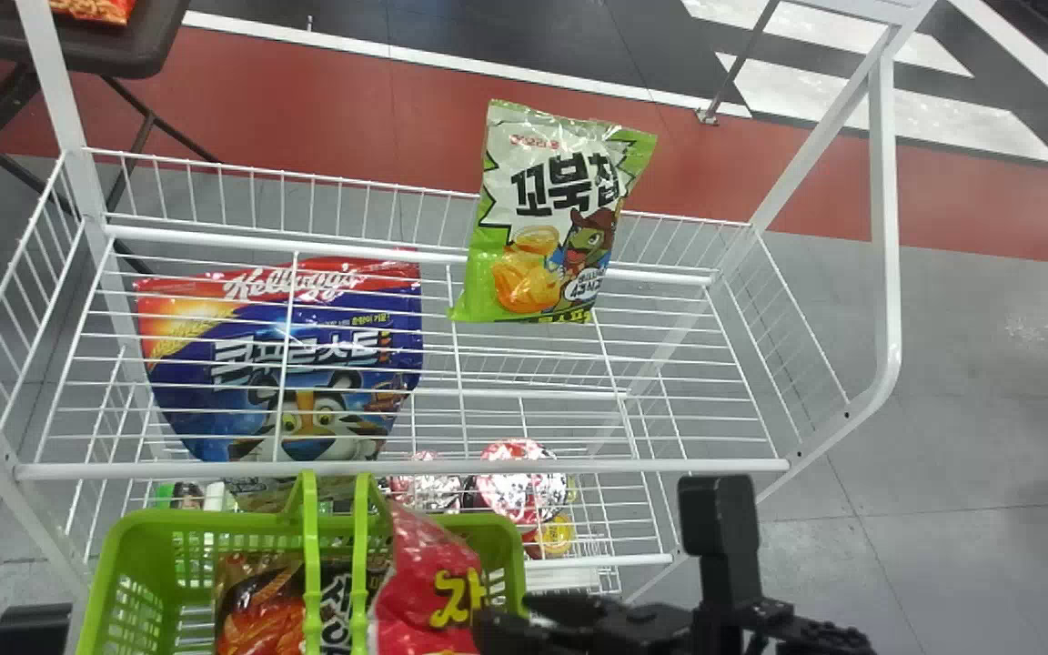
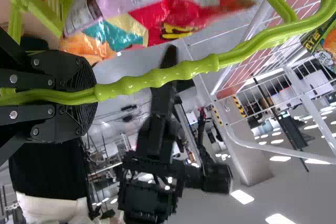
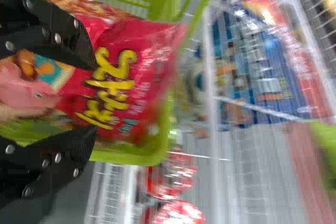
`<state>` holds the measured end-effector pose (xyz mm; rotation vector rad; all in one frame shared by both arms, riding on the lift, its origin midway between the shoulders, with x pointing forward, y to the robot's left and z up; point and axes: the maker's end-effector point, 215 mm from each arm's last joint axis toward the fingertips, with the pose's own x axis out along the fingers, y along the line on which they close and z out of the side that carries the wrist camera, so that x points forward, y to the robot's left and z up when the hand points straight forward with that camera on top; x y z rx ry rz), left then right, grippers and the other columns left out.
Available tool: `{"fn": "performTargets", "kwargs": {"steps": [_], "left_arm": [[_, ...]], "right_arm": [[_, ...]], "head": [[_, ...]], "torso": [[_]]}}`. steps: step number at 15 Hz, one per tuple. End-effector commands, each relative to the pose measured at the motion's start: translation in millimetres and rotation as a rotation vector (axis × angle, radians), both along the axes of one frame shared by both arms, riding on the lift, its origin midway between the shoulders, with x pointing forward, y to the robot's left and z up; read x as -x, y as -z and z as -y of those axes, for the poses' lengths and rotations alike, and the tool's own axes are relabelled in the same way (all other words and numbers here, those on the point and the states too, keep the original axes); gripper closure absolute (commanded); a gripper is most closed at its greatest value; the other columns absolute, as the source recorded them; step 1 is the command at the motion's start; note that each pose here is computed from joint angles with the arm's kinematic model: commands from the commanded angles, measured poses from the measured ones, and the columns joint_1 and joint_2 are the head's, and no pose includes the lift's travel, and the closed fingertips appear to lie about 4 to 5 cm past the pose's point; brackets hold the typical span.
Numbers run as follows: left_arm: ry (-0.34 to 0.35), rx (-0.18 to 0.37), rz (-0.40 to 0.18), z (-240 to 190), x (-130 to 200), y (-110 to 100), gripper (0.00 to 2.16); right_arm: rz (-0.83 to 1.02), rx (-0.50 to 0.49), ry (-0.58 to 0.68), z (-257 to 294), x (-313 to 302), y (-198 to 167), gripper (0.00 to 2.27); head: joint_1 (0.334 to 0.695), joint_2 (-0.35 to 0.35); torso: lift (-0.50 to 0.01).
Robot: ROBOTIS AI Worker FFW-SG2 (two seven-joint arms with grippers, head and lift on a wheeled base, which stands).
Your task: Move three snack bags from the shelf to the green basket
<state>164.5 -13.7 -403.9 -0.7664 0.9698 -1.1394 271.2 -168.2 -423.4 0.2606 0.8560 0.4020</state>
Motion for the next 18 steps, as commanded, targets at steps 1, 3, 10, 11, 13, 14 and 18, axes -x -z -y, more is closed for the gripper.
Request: {"fn": "performTargets", "kwargs": {"steps": [1,3,10,11,13,14,18], "left_arm": [[-0.001,0.0,-0.001,0,-1,1,2.14],[0.0,0.002,-0.002,0,-1,1,2.14],[0.021,-0.009,-0.002,2,-4,7,2.14],[0.025,-0.01,-0.005,2,-3,8,2.14],[0.02,-0.007,-0.006,-1,-5,8,2.14],[0.018,-0.005,-0.007,-2,-5,7,2.14],[0.022,0.0,-0.016,-1,0,8,2.14]], "right_arm": [[0.215,0.003,0.012,2,-33,-45,0.05],[0.481,0.0,0.022,4,-63,-102,0.05],[0.745,0.044,0.144,20,-43,-123,0.05],[0.711,0.046,0.152,22,-34,-106,0.05],[0.638,0.061,0.175,30,-22,-77,0.05],[0.618,0.062,0.194,36,-19,-68,0.05],[0.658,0.056,0.211,32,-22,-81,0.05]], "head": [[0.695,-0.35],[0.695,-0.35],[0.695,-0.35],[0.695,-0.35],[0.695,-0.35],[0.695,-0.35],[0.695,-0.35]], "torso": [[-0.048],[-0.048],[-0.048],[-0.048],[-0.048],[-0.048],[-0.048]]}}
